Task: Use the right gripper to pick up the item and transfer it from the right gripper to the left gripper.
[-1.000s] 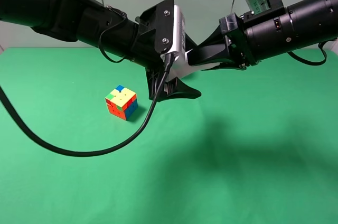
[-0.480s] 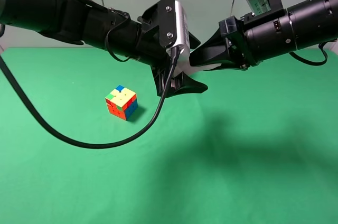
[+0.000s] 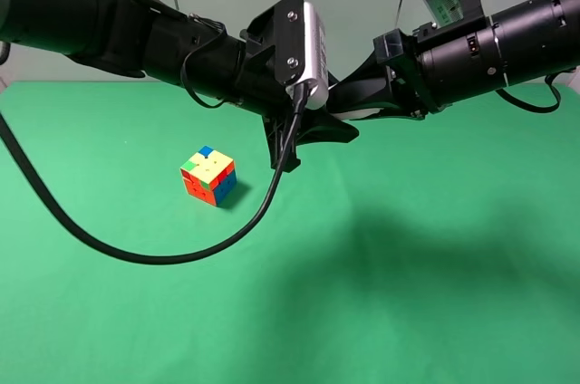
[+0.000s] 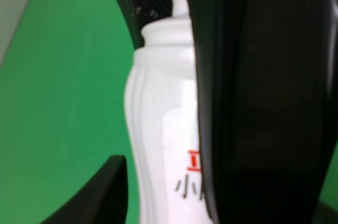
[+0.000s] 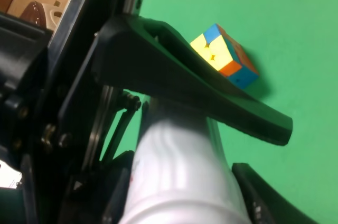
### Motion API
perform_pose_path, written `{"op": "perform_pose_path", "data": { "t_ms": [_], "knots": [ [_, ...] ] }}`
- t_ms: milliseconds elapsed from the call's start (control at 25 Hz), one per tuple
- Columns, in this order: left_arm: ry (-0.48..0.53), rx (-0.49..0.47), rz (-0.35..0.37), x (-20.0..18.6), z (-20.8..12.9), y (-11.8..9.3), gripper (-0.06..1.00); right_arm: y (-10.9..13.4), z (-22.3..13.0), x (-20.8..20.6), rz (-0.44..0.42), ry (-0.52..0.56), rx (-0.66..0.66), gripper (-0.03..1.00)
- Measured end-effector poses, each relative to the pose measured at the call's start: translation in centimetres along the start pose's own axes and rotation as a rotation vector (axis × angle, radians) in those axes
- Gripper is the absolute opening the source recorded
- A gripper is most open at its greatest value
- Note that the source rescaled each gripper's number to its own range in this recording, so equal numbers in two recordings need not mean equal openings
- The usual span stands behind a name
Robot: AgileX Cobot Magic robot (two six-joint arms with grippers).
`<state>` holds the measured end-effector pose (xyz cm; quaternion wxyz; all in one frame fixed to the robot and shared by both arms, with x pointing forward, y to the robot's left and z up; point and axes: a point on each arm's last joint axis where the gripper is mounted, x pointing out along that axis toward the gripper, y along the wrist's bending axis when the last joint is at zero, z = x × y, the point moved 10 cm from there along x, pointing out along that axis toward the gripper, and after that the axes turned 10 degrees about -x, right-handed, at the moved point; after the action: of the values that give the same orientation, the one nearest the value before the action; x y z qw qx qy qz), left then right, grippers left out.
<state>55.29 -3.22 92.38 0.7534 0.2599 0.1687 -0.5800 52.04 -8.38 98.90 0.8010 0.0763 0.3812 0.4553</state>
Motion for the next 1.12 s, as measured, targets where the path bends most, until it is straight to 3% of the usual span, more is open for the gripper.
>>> {"op": "perform_pose_path", "data": {
  "t_ms": [800, 840, 880, 1000, 1120],
  "knots": [
    [0.022, 0.001, -0.01, -0.1, -0.2, -0.1, 0.15, 0.2, -0.1, 0.0, 0.009, 0.003, 0.005, 0.01],
    [0.025, 0.004, -0.005, -0.1, -0.2, 0.0, 0.15, 0.2, 0.0, 0.0, 0.011, -0.002, 0.01, 0.06],
    [0.041, 0.02, 0.006, -0.2, -0.5, 0.2, 0.14, 0.5, 0.2, 0.0, 0.026, -0.012, 0.025, 0.2],
    [0.081, 0.031, 0.031, 0.1, -1.7, 0.7, 0.12, 0.9, 0.6, -0.1, 0.044, -0.028, 0.038, 0.73],
    [0.085, 0.032, 0.034, 0.1, -1.9, 0.8, 0.11, 0.7, 0.6, -0.1, 0.035, -0.032, 0.039, 0.9]
  ]
}}
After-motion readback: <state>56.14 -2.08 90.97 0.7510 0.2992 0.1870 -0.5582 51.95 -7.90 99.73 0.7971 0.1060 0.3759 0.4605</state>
